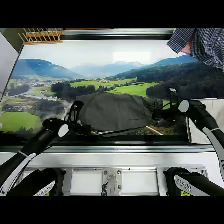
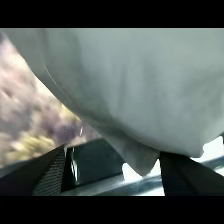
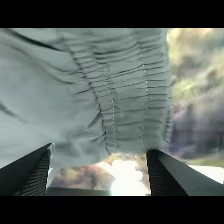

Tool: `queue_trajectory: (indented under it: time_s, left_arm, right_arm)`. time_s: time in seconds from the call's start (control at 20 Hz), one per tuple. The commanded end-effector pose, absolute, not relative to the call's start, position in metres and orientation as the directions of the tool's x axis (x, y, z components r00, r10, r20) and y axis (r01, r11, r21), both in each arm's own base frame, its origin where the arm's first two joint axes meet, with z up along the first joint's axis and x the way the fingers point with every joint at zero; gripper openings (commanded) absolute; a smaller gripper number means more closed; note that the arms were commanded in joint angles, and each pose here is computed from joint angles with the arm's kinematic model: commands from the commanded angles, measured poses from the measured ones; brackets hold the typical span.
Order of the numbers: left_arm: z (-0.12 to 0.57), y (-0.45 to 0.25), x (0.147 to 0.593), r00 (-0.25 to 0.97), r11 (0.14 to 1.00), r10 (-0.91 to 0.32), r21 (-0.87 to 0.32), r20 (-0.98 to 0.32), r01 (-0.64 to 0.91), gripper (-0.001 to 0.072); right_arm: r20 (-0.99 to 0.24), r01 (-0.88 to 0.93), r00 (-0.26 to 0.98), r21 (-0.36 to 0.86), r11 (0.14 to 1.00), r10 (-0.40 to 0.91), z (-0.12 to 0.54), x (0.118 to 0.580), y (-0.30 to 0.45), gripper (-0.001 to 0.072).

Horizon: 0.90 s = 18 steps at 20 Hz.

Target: Fold the clothes and pants, and hang the long-sleeved shirts on hangers.

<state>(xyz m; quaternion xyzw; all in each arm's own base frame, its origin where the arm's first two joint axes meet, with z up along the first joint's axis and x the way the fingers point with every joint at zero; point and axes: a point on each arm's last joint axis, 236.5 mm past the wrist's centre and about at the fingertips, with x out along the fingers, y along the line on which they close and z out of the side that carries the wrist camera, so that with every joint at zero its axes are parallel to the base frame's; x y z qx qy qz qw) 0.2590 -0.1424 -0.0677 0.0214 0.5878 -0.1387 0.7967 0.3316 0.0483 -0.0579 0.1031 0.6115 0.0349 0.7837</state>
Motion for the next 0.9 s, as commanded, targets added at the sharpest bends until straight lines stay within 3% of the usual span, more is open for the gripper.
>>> queue_trajectory:
  time_s: [0.0,0.1,0.3,0.35,0.4,0.45,0.85]
  left_arm:
    - [-0.002,-0.126,0.283,0.39,0.971,-0.206,-0.136,-0.897,0.199,0.0575]
    - [0.029,-0.116,0.293,0.471,0.973,-0.217,-0.154,-0.855,0.17,0.0575]
    - [0.049,-0.125,0.286,0.495,0.956,-0.294,-0.255,-0.818,0.146,0.0573]
    - [0.047,-0.134,0.282,0.472,0.947,-0.322,-0.286,-0.82,0.149,0.0467]
    - [0.043,-0.141,0.279,0.451,0.942,-0.337,-0.298,-0.827,0.157,0.022]
    - [0.038,-0.148,0.277,0.431,0.938,-0.346,-0.302,-0.834,0.168,0.0019]
    - [-0.013,-0.191,0.253,0.248,0.923,-0.341,-0.272,-0.907,0.272,0.0004]
  right_arm:
    - [-0.944,0.001,0.265,0.203,0.979,0.195,-0.005,0.335,0.032,0.0619]
    - [-0.93,-0.007,0.27,0.257,0.966,0.249,0.014,0.338,0.016,0.0683]
    - [-0.879,0.061,0.285,0.415,0.908,0.383,0.001,0.35,-0.003,0.0709]
    - [-0.867,0.065,0.275,0.448,0.892,0.415,-0.009,0.353,-0.005,0.0714]
    - [-0.855,0.068,0.263,0.479,0.875,0.447,-0.019,0.356,-0.005,0.072]
    - [-0.841,0.071,0.249,0.511,0.857,0.481,-0.029,0.359,-0.003,0.072]
    - [-0.799,-0.007,0.123,0.592,0.806,0.588,-0.092,0.379,0.002,0.072]
